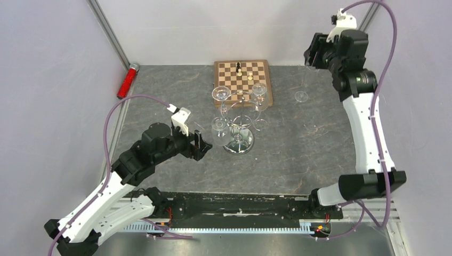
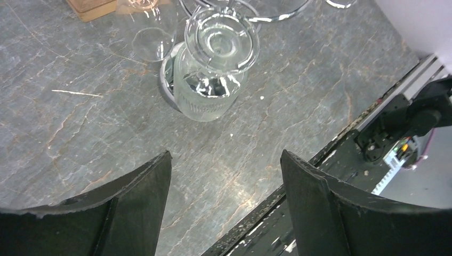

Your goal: Take the wine glass off the wine glass rack

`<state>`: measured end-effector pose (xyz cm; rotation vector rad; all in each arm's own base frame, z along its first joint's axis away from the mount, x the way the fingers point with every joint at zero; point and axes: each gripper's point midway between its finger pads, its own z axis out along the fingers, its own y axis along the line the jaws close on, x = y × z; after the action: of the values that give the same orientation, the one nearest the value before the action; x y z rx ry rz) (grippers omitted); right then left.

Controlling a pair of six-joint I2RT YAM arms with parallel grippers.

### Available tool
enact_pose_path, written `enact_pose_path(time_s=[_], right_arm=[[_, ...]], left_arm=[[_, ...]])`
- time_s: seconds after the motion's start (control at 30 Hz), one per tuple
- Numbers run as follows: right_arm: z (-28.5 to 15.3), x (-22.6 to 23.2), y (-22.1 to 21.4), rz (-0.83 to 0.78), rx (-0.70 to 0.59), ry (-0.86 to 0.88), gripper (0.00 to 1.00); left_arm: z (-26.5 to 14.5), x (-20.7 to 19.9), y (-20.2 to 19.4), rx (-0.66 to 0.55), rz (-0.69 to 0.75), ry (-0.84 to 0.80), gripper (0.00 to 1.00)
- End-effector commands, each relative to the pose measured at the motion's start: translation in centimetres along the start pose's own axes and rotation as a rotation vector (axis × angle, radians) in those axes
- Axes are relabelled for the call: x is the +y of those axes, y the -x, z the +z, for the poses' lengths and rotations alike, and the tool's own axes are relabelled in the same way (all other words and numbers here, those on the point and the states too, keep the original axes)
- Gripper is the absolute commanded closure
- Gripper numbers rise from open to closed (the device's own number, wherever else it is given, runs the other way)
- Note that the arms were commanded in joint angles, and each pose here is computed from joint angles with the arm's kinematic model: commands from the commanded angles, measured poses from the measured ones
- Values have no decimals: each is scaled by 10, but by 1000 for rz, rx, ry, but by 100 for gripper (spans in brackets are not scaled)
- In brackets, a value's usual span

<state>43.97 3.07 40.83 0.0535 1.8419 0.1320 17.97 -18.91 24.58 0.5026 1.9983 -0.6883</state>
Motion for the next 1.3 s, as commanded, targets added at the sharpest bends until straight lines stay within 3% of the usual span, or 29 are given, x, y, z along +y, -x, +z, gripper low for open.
enact_pose_path(time_s=[0.0, 0.77, 1.27], right_arm=[[-31, 27, 1, 18, -64, 96, 42], [-137, 76, -121, 118, -59, 390, 46], [-155, 81, -186, 122, 12, 457, 49]], left_arm=[[-1, -15, 38, -97, -111, -31, 19], [11, -41, 93, -107, -520, -57, 26], [25, -10, 81, -73, -832, 18, 39]])
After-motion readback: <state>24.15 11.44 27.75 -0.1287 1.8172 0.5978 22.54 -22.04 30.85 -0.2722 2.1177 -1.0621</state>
